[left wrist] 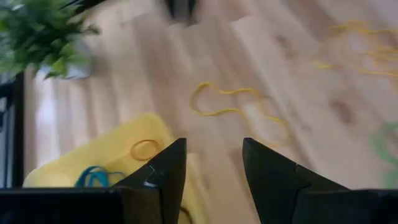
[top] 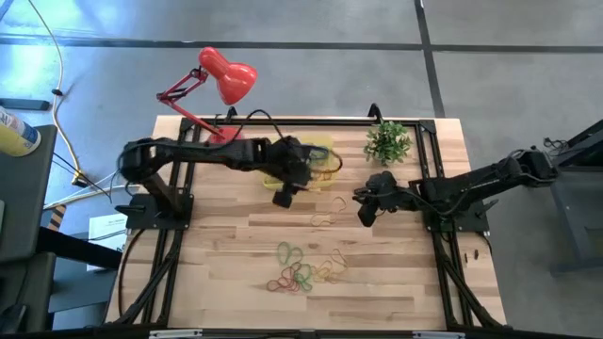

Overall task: Pick and place rubber bands into bin
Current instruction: Put the red rubber band into the yellow container

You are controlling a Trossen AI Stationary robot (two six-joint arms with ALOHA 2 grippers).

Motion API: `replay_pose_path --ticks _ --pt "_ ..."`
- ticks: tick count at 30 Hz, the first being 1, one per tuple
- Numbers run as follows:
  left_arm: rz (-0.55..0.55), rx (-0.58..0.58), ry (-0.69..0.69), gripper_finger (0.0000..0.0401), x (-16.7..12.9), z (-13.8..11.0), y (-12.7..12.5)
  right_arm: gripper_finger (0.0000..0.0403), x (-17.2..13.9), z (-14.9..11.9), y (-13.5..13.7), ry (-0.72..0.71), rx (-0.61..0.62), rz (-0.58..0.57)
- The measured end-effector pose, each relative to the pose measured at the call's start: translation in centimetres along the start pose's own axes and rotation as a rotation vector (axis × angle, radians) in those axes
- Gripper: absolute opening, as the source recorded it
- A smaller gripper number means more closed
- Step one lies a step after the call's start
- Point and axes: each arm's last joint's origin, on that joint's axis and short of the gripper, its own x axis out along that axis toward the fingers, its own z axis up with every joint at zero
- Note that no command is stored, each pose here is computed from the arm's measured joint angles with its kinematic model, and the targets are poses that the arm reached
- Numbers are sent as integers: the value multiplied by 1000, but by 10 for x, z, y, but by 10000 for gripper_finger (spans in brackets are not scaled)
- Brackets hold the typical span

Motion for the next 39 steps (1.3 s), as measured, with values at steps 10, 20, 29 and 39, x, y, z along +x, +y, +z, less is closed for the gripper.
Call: replay_pose_path --ticks 10,20,29,39 --pt "-49 68 67 147 -18 25 -62 73 32 3 -23 168 -197 43" --pt "-56 14 198 147 -22 24 -92 74 72 -2 -34 245 -292 183" --pt "-58 -45 319 147 -39 19 -126 115 79 -4 -37 270 -270 217" --pt "-113 -197 140 147 -23 12 -203 157 79 -4 -37 271 -277 220"
